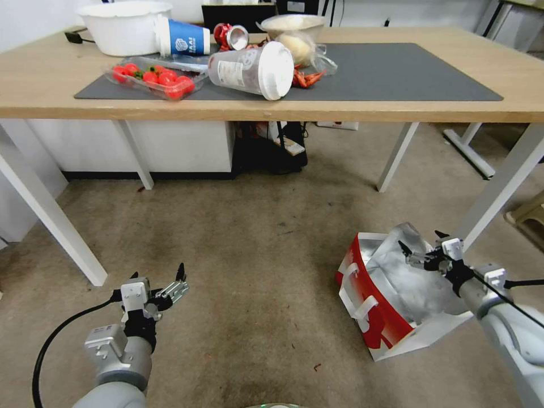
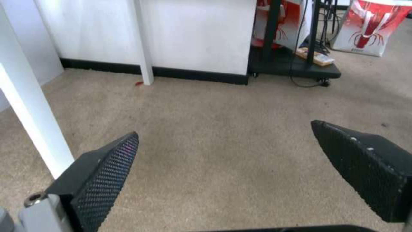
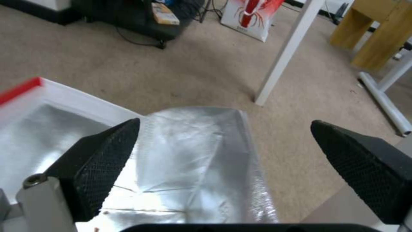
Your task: Pick up the food delivery bag from the floor and place it on the table.
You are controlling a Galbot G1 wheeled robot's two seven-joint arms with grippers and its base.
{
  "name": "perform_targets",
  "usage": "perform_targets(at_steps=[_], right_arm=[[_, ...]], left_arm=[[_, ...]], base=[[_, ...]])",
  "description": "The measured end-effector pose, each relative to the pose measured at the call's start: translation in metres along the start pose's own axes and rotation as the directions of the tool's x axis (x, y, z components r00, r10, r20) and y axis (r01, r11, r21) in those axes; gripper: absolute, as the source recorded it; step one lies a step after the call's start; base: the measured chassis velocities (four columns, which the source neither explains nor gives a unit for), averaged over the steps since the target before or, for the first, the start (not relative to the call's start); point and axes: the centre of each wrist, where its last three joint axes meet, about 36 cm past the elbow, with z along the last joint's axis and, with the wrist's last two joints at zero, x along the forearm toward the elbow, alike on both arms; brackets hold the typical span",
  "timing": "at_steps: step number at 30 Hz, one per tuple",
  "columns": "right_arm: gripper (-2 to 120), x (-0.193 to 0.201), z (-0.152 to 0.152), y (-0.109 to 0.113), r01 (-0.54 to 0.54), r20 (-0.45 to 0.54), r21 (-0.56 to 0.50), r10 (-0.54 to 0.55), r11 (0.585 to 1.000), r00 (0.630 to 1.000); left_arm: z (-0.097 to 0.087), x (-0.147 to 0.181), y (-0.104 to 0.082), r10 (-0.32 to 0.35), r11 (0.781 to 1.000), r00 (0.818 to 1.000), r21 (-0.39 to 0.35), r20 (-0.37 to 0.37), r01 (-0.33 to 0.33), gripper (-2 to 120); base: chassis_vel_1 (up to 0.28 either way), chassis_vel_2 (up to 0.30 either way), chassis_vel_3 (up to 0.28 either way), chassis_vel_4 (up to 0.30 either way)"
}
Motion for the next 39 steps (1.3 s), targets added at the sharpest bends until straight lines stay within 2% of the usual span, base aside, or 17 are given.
perform_targets(at_steps=[3,9,11,15,25,29,38,39], right_arm=[[100,-0.016,0.006,-0.015,-0.007,-0.023,0.007,0.007,1.0,1.0],[100,-0.028,0.01,-0.028,-0.014,-0.035,0.018,0.015,1.0,0.999],[100,-0.04,0.015,-0.043,-0.008,-0.041,0.039,0.009,0.999,0.999],[100,-0.061,0.018,-0.058,0.014,-0.054,0.081,-0.01,0.997,0.999],[100,-0.097,0.026,-0.066,0.031,-0.123,0.117,-0.016,0.993,0.992],[88,-0.11,0.038,-0.067,0.052,-0.166,0.105,-0.034,0.993,0.985],[66,-0.11,0.052,-0.062,0.079,-0.181,0.081,-0.064,0.994,0.981],[59,-0.109,0.052,-0.062,0.078,-0.181,0.079,-0.062,0.994,0.982]], left_arm=[[0.0,-0.001,0.001,-0.004,1.0,1.0,-0.002,0.001,0.004,100],[0.001,-0.001,0.002,-0.008,1.0,1.0,-0.001,-0.002,0.008,100],[0.002,0.0,0.002,-0.012,1.0,1.0,0.0,-0.004,0.012,100],[0.002,0.0,0.003,-0.018,1.0,1.0,0.0,-0.002,0.018,100],[0.004,0.002,0.003,-0.033,0.999,0.999,-0.001,-0.004,0.033,100],[0.004,0.003,0.003,-0.042,0.999,0.999,-0.001,-0.003,0.042,100],[0.004,0.003,0.003,-0.048,0.999,0.999,0.0,-0.002,0.048,100],[0.004,0.003,0.003,-0.048,0.999,0.999,0.0,-0.002,0.048,100]], base=[[0.0,0.0,0.0,0.0],[0.0,0.0,0.0,0.0],[0.0,0.0,0.0,0.0],[0.0,0.0,0.0,0.0],[0.0,0.0,0.0,0.0],[0.0,0.0,0.0,0.0],[0.0,0.0,0.0,0.0],[0.0,0.0,0.0,0.0]])
